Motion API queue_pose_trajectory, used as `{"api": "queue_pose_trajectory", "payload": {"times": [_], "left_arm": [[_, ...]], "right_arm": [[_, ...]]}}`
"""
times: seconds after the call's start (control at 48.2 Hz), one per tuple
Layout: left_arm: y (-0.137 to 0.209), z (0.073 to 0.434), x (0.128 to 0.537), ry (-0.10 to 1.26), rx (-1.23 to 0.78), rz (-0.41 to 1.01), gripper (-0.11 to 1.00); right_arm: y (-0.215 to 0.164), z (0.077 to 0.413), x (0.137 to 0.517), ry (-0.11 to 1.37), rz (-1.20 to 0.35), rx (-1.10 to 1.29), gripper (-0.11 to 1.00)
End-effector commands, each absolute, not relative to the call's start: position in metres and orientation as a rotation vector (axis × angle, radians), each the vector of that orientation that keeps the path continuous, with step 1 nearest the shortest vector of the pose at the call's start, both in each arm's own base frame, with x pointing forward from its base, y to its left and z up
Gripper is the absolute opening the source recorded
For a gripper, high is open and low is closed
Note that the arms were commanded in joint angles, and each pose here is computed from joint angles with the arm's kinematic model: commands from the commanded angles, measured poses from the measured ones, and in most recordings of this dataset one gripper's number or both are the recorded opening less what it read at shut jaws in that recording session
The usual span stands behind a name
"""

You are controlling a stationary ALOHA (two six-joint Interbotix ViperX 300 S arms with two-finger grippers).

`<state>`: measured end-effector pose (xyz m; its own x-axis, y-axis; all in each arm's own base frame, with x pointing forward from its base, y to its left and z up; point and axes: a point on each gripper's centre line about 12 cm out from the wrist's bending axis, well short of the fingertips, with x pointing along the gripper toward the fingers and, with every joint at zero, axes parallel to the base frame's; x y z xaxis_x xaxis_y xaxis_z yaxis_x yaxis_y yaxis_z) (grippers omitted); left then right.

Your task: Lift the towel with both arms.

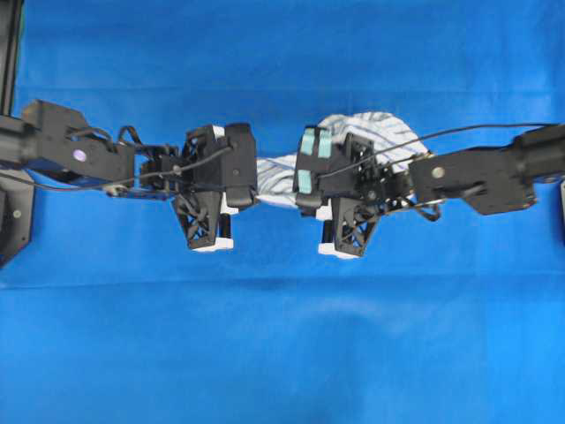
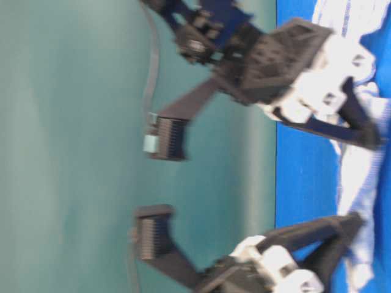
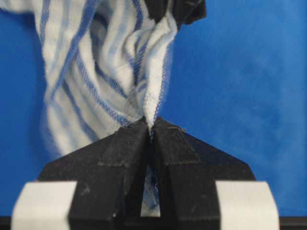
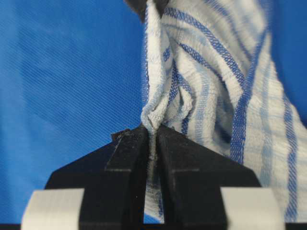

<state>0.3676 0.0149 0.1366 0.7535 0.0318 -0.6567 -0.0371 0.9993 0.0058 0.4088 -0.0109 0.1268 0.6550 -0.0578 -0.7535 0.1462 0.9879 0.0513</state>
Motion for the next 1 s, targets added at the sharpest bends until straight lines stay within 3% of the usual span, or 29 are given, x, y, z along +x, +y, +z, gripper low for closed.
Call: {"api": "queue_pose_trajectory", "payload": {"times": [0.0,0.436,0.976], "left_arm": [[0.015,0.179,0.371,0.631,-0.006,0.037,0.02],[0.020,0.321,0.347,0.448,-0.016,0.053,0.02],[0.024,0.451,0.342,0.313,0.012,0.061,0.02]], "right_arm": [[-0.012,0.176,0.410,0.751,-0.120,0.105,0.08],[-0.023,0.330,0.363,0.517,-0.187,0.040,0.08],[-0.033,0.463,0.334,0.369,-0.249,-0.086,0.08]]}}
